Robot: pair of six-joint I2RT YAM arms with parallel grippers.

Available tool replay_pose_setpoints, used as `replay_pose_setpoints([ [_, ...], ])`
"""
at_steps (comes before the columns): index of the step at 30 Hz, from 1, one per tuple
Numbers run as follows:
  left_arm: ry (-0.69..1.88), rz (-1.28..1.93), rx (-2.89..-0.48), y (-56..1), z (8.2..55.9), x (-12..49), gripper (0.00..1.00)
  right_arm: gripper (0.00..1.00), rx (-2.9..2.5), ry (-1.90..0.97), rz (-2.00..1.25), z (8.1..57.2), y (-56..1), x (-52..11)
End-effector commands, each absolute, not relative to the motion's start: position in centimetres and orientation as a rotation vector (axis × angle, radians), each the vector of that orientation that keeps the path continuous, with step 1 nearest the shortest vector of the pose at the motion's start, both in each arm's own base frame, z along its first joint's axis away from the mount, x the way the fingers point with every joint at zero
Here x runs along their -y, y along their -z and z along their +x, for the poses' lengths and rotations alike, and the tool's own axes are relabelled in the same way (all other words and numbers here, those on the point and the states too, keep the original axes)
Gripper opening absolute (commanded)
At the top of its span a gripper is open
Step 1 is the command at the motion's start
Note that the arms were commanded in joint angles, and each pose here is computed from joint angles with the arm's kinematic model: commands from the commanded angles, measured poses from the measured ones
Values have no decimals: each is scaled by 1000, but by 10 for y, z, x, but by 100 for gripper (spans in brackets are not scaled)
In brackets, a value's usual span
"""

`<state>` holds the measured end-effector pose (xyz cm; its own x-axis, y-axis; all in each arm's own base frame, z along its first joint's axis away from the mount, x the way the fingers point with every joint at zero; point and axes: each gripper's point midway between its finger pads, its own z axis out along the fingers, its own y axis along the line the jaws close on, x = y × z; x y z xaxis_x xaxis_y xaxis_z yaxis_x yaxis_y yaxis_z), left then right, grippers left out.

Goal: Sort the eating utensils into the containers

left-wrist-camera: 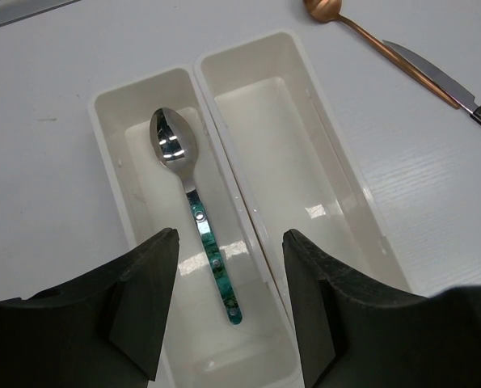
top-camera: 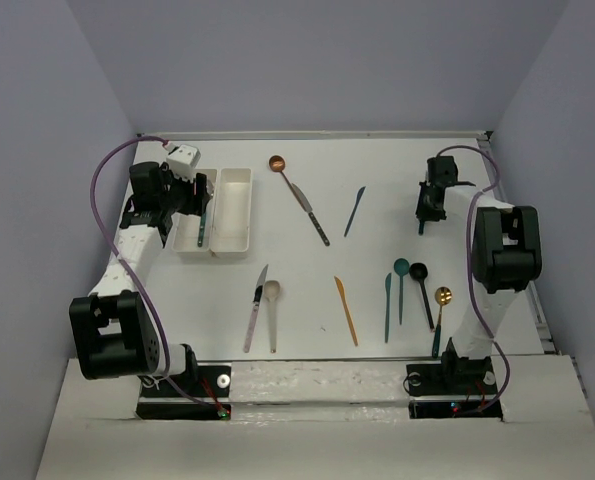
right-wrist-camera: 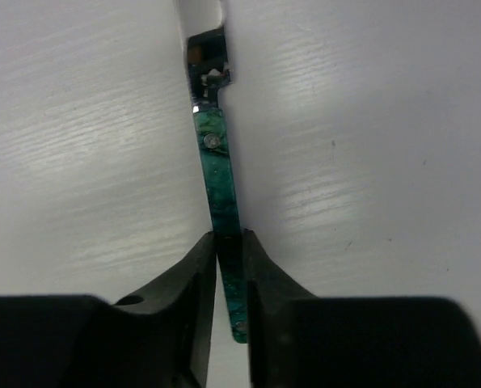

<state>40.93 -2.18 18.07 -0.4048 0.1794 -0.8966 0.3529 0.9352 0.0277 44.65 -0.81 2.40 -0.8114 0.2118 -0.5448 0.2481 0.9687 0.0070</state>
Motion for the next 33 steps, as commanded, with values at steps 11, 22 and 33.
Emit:
replay_pose_setpoints([
  [11, 255, 448, -1897, -220, 404, 36, 65, 0, -2090, 56, 257, 444, -133, 3],
  [22, 397, 625, -1790, -271, 374, 111, 64, 0, -1631, -168, 67, 404, -280, -111],
  [33, 691, 703, -1660, -315, 331, 210, 71, 0, -1450, -558, -94, 351, -316, -306],
])
